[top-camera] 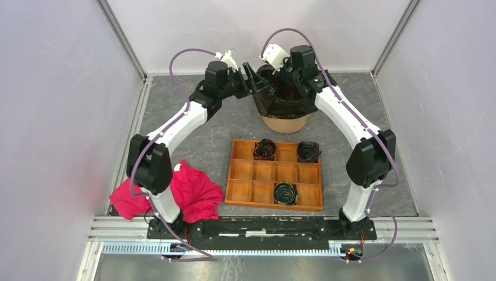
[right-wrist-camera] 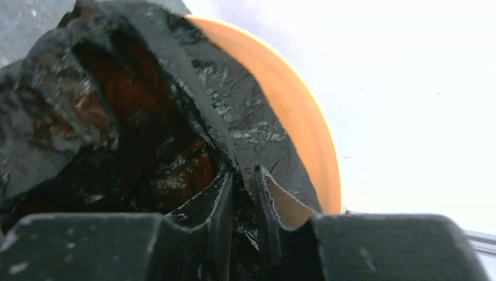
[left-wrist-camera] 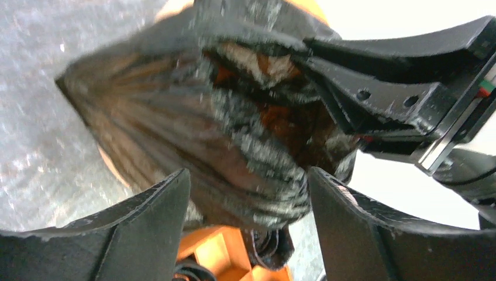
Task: Put the trash bags into the trash bin
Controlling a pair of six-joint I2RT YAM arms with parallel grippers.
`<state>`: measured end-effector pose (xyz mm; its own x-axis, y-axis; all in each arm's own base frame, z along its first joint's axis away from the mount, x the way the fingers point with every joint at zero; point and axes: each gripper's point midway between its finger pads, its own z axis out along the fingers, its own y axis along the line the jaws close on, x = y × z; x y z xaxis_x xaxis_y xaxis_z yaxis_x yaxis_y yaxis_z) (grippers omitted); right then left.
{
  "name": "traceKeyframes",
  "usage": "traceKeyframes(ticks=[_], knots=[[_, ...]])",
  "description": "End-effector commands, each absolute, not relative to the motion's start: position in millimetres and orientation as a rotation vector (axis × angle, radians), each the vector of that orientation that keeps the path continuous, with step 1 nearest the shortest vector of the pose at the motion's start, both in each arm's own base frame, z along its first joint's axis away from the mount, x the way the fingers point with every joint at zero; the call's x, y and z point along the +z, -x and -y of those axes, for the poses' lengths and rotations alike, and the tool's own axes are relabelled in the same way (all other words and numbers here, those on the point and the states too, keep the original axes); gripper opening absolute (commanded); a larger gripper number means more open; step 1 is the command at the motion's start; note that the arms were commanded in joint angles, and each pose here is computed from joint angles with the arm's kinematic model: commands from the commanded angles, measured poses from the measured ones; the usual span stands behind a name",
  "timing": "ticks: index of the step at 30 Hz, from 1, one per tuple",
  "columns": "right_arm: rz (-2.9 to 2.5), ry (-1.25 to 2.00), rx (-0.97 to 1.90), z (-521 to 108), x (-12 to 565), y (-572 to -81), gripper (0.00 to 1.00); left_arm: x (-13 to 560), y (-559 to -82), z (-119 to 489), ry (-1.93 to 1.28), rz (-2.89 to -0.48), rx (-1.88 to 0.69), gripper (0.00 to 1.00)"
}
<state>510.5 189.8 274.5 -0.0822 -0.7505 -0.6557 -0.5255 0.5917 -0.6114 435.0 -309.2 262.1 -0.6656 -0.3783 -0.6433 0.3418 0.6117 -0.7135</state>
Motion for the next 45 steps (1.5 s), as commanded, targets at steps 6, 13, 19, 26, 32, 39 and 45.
traceKeyframes(ticks=[6,13,19,26,32,39,45], knots=[[-1.587,0.814,-0.254,-176.6,345.7,-563.2,0.13,312.0,-503.1,304.5,-0.159,-1.815,-0.994,0.95],[-1.499,0.895,-0.119,-190.4,343.3,-576.1,0.17,311.8,-536.3,330.4,-0.436,-1.728,-0.949,0.95],[-1.495,0.882,-0.084,-185.2,336.6,-587.8,0.18,310.7,-555.6,337.7,-0.569,-1.632,-0.872,1.0],[-1.483,0.858,-0.051,-178.6,334.8,-598.0,0.21,304.7,-576.0,336.6,-0.529,-1.628,-0.891,0.87],[-1.477,0.835,-0.05,-172.7,332.8,-604.9,0.28,307.5,-581.8,342.0,-0.48,-1.589,-0.961,0.74],[-1.469,0.813,-0.038,-167.8,331.2,-614.7,0.34,309.5,-591.2,344.9,-0.415,-1.562,-1.015,0.47],[-1.47,0.778,-0.012,-157.4,328.0,-621.9,0.4,315.5,-593.0,351.1,-0.375,-1.52,-1.105,0.35]])
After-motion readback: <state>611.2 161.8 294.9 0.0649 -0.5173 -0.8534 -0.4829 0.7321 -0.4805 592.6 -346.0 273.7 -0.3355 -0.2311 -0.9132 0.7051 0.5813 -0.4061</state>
